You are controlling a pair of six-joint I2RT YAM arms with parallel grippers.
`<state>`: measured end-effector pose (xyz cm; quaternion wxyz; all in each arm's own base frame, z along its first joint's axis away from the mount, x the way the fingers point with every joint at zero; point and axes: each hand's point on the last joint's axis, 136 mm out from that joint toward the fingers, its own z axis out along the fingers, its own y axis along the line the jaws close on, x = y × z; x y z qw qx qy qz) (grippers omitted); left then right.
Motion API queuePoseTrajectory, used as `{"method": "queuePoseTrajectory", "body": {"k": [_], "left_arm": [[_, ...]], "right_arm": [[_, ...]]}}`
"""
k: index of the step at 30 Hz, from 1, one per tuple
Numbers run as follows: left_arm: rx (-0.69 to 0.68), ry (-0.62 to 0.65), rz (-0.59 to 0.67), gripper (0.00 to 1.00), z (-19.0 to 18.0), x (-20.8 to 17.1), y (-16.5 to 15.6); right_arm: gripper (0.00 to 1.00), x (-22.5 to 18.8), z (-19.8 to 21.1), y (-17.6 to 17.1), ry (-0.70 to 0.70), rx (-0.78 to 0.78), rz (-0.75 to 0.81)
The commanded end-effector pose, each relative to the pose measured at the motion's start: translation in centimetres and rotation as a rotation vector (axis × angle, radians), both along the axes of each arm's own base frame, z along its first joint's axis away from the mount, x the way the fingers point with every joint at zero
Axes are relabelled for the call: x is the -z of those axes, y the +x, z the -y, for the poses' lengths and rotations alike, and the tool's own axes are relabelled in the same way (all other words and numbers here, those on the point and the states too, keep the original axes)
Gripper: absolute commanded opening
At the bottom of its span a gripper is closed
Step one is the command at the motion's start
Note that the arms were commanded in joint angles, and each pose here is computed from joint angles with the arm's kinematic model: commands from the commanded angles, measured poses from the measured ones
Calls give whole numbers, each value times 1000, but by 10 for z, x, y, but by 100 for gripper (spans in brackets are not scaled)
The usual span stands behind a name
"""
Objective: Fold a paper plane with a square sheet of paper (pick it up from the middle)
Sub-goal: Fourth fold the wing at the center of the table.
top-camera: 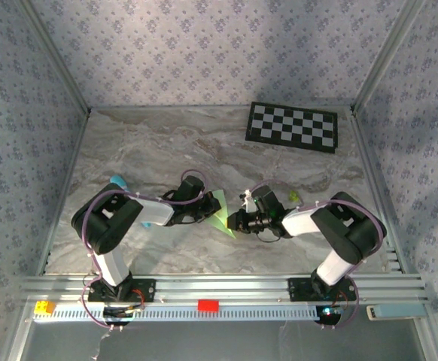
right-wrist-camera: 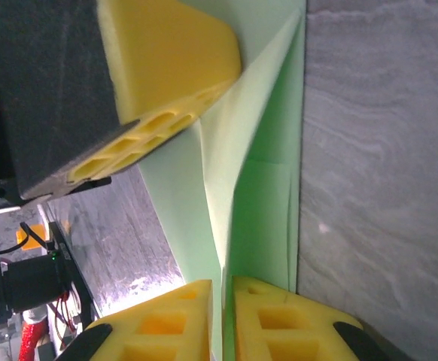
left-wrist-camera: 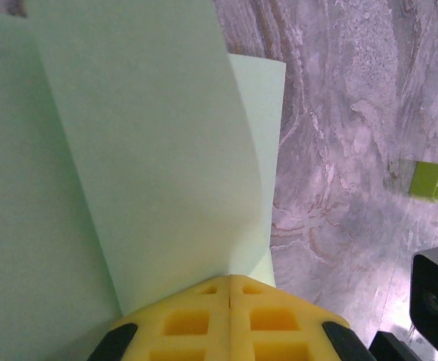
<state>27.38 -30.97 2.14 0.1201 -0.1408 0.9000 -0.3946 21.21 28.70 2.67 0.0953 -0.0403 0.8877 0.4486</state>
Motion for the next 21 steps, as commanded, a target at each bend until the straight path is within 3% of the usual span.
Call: {"method": "queuePoseTrajectory", "body": {"k": [1,11,16,21], "left_arm": [[-1,67,-47,3,-9,22,-7],[4,68,-44,3,-9,22,-8],[6,71,-45,3,-9,22,-9],[8,76,-47,3,-10,24,-9]], "right_arm": [[16,18,16,-15,-108,-6,-44],[8,27,19,-32,-103,-41,-104],[8,34,27,-37,-124,-24,-124],[16,28,29,-37,-132,-25,-104]]}}
